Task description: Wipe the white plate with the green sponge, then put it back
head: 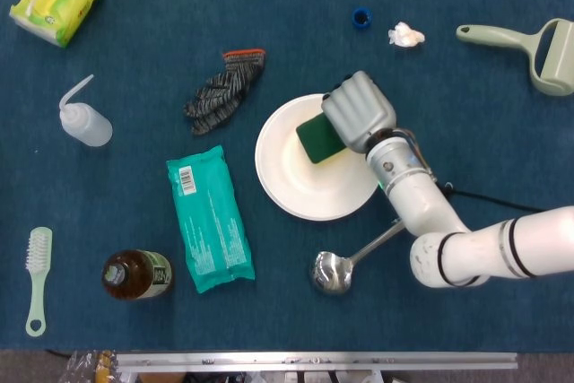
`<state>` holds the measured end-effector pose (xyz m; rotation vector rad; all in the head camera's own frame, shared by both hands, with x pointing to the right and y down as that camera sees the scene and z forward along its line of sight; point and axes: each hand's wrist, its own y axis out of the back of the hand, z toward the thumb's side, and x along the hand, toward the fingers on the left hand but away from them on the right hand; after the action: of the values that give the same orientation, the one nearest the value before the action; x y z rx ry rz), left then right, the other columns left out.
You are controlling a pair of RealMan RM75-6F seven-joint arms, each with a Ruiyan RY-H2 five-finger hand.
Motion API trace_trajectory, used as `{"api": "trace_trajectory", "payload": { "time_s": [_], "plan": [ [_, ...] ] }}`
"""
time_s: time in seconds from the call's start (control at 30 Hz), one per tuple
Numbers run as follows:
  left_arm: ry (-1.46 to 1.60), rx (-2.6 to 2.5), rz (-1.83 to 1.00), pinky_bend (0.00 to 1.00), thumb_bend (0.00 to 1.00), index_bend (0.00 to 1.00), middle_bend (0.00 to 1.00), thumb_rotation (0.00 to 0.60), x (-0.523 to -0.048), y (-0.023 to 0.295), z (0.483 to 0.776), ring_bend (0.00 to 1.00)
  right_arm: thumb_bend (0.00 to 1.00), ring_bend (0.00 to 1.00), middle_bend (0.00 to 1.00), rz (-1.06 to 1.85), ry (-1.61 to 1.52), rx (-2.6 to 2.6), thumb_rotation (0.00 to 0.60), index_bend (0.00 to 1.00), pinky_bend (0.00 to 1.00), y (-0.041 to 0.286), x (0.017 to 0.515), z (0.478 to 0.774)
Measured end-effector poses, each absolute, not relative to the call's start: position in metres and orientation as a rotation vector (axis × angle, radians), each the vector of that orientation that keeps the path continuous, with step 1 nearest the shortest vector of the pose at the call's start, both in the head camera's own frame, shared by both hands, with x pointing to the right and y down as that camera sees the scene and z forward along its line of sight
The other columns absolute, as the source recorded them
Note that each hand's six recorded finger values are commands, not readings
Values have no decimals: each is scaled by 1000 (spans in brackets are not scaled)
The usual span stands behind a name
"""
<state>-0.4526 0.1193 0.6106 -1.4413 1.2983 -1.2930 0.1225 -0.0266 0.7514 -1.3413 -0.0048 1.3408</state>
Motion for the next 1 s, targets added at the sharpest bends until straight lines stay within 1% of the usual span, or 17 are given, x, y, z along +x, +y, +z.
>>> {"api": "trace_trajectory", "payload": {
  "time_s": [0.13,0.63,0.8,1.0],
  "plan": [
    [1297,-1444,-1291,133,469,172,155,600,-452,119,611,89,254,360,422,1351,18,-1329,600,519,612,-24,126,757],
    [1290,-1445,-1291,133,469,172,155,600,-450,118,612,89,255,360,422,1423,-7,-1291,600,519,612,-37,161,750],
    [1296,-1433,-1286,133,469,172,155,600,-451,118,609,89,254,360,423,1414,-65,-1336,600,519,612,-41,165,738],
    [1294,-1436,-1288,133,469,172,155,600,-451,118,610,89,255,360,422,1406,-139,-1369,600,519,612,-43,185,715]
  ]
}}
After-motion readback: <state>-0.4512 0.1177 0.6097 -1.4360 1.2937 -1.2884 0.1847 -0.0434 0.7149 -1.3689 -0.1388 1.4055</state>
